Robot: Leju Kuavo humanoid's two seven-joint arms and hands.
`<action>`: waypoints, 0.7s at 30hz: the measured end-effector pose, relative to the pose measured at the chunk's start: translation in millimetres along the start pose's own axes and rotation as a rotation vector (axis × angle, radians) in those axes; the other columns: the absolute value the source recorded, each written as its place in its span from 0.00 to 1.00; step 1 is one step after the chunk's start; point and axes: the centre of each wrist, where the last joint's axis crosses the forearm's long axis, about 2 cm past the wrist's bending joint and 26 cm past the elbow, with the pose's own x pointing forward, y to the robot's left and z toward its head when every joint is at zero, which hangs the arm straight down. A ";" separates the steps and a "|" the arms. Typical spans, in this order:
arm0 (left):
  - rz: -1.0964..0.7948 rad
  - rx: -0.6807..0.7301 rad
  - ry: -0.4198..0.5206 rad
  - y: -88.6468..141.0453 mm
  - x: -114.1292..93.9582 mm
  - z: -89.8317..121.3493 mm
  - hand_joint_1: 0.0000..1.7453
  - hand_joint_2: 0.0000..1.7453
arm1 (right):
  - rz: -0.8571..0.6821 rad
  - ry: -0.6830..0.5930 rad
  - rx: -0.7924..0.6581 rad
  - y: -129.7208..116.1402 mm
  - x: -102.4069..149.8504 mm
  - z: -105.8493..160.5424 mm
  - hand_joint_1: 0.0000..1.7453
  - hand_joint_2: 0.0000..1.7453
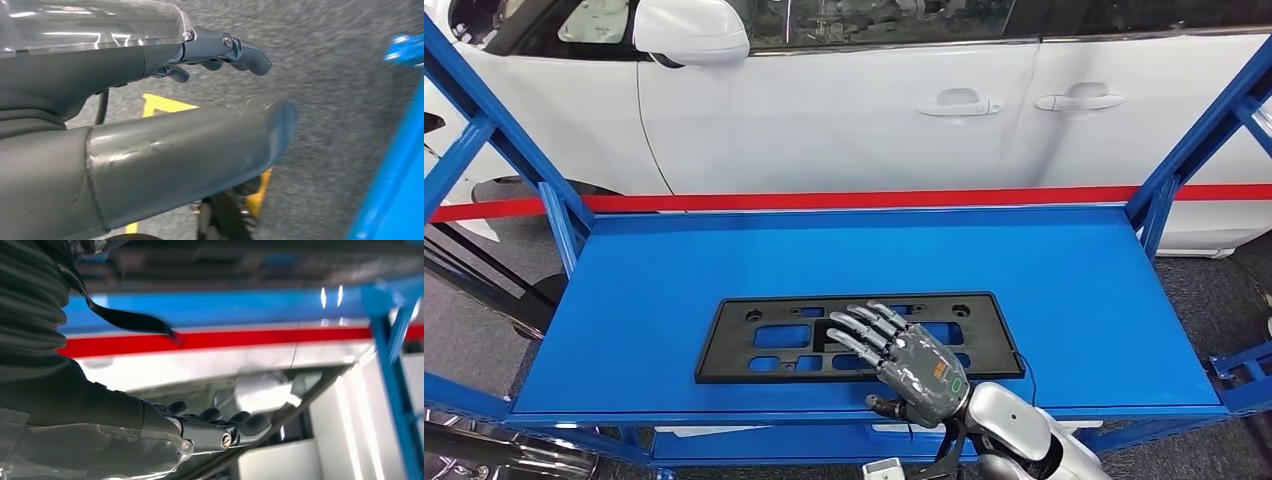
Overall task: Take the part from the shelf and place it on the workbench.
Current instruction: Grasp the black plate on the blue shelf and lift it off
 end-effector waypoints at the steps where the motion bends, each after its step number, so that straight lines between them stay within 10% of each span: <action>1: -0.008 0.001 0.010 -0.5 -0.2 0.1 0.00 0.00 | -0.001 -0.004 0.012 2.5 -0.4 -2.1 0.00 1.00; 21: -0.018 0.000 -0.004 -3.7 1.0 0.2 0.00 0.00 | 0.175 -0.022 0.082 16.8 -1.1 -36.8 0.00 1.00</action>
